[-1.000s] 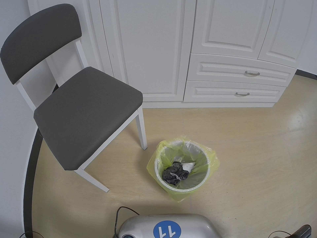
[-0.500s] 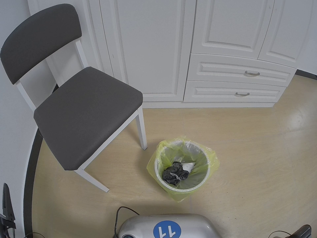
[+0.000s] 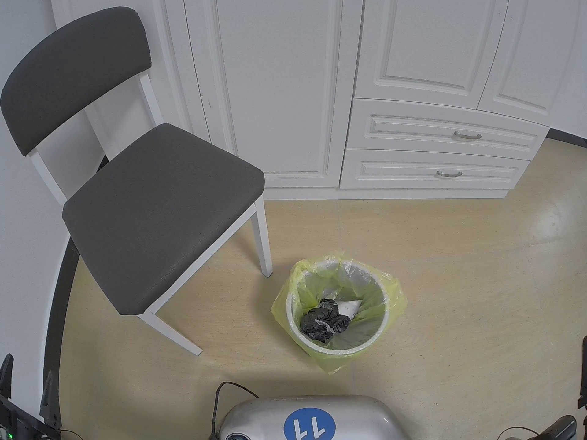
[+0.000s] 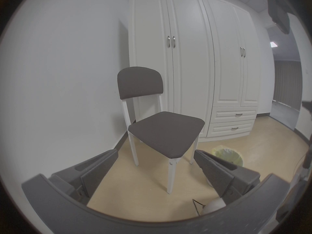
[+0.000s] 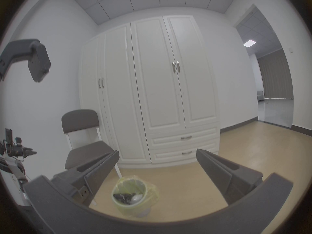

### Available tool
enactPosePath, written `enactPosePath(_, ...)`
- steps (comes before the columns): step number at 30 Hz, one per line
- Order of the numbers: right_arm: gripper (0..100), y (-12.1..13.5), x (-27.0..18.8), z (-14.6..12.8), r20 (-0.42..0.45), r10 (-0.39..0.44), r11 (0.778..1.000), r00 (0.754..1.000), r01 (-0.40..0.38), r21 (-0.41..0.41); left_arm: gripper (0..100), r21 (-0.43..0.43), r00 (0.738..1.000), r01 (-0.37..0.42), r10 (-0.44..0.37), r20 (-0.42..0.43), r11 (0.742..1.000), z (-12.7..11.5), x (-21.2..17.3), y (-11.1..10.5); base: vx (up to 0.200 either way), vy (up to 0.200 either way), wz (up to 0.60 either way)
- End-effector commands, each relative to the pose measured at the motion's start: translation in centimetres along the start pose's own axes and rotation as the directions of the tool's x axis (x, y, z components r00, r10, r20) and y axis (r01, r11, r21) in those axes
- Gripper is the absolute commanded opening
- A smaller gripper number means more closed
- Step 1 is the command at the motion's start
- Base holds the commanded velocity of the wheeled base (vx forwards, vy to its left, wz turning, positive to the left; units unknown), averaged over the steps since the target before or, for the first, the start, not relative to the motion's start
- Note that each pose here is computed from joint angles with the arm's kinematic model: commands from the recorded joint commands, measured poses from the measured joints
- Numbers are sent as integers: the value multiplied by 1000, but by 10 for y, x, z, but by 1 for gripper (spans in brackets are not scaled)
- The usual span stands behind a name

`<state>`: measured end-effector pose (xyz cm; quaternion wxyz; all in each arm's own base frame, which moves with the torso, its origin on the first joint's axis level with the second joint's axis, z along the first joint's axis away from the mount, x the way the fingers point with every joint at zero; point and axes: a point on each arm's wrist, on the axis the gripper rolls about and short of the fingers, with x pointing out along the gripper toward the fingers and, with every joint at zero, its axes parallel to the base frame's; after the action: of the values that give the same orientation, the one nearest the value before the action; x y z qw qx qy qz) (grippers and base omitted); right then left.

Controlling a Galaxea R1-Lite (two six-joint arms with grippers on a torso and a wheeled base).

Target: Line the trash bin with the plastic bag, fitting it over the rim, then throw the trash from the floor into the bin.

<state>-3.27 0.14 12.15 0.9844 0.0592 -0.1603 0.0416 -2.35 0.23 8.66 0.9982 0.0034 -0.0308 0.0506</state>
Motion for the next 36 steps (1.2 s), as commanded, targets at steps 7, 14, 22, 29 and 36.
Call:
enactPosePath(7, 100, -4, -2, -31, -171, -26, 999, 985, 18, -47, 100, -2, 991, 115, -115, -64, 993, -11, 0, -3, 0, 0, 0)
enactPosePath(14, 100, -6, -4, -40, -251, -68, 995, 966, 48, -85, 100, -6, 992, 112, -112, -64, 994, -11, 0, -3, 0, 0, 0)
enactPosePath(22, 100, -4, -4, -41, -267, 29, 991, 963, -63, -121, 100, -2, 991, 114, -114, -64, 994, -11, 0, -3, 0, 0, 0)
enactPosePath(29, 100, -6, -4, -41, -265, -68, 983, 962, 19, -182, 100, -4, 992, 112, -112, -62, 994, -11, 0, -3, 0, 0, 0)
enactPosePath(36, 100, -7, -6, -46, -319, -106, 988, 942, 64, -140, 100, 2, 992, 114, -114, -62, 993, -11, 0, -3, 0, 0, 0)
